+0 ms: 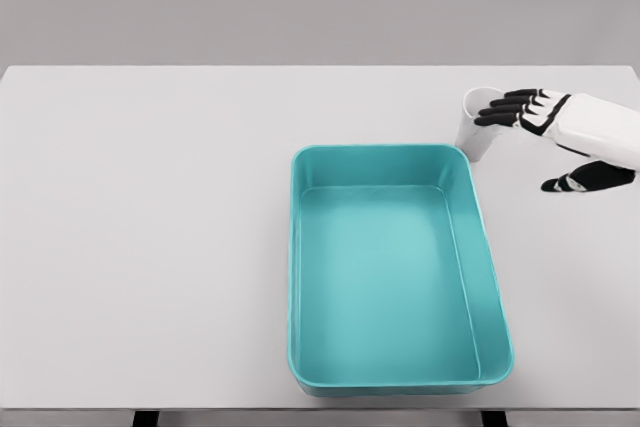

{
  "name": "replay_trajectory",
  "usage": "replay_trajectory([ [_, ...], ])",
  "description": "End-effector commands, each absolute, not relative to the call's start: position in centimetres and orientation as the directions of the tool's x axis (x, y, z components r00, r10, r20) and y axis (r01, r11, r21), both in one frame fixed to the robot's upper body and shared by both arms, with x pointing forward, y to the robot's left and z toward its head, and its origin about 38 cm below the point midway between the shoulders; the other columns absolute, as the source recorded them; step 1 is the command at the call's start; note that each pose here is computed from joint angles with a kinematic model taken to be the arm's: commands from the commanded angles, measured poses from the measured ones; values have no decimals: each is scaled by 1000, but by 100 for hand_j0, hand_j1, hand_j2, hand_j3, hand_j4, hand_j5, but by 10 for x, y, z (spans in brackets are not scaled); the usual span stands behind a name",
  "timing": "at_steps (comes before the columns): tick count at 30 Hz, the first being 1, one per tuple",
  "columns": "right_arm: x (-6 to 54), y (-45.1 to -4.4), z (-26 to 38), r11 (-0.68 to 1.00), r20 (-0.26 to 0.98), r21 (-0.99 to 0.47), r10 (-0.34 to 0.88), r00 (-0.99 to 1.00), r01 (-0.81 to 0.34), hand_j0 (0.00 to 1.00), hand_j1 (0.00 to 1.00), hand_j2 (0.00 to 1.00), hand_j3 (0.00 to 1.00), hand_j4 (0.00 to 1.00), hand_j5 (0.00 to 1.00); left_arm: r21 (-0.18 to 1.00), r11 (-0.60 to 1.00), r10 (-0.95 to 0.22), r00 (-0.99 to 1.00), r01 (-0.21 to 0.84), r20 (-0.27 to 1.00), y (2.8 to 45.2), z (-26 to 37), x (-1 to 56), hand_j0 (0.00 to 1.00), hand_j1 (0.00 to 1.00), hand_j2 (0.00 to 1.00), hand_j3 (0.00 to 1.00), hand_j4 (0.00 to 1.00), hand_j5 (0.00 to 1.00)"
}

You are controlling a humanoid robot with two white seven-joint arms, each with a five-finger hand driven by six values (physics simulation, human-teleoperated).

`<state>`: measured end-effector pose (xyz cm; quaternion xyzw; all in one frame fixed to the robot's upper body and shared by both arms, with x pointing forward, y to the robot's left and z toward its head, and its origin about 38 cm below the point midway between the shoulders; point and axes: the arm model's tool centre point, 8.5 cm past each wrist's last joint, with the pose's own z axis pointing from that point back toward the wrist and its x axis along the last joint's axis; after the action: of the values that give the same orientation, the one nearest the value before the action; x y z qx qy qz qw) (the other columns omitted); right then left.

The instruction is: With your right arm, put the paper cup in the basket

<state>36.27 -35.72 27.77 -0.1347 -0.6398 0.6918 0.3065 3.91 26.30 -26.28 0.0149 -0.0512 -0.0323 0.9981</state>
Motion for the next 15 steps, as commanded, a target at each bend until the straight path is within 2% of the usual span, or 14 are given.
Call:
replay_trajectory([
  [1, 365, -361, 281, 5, 190, -972, 611, -769, -236, 100, 100, 100, 100, 100, 100, 33, 998, -65, 993, 62, 102, 263, -263, 39, 100, 100, 100, 100, 100, 100],
  [4, 366, -363, 278, -2, 184, -972, 619, -764, -235, 100, 100, 100, 100, 100, 100, 33, 998, -65, 993, 62, 102, 263, -263, 39, 100, 100, 100, 100, 100, 100],
  [6, 374, -379, 280, 6, 161, -978, 667, -727, -211, 100, 100, 100, 100, 100, 100, 33, 997, -67, 993, 64, 102, 263, -263, 39, 100, 100, 100, 100, 100, 100],
  [8, 388, -391, 265, 163, 254, -967, 696, -671, -197, 100, 100, 100, 100, 100, 100, 33, 998, -65, 993, 62, 100, 263, -263, 39, 100, 100, 100, 100, 100, 100],
  [10, 395, -409, 250, 214, 332, -942, 715, -615, -259, 100, 100, 100, 100, 100, 100, 33, 998, -65, 993, 62, 100, 263, -263, 39, 100, 100, 100, 100, 100, 100],
  [15, 402, -424, 223, 498, 607, -793, 599, -522, -350, 100, 100, 100, 100, 100, 100, 33, 997, -67, 993, 64, 100, 263, -263, 39, 100, 100, 100, 100, 100, 100],
])
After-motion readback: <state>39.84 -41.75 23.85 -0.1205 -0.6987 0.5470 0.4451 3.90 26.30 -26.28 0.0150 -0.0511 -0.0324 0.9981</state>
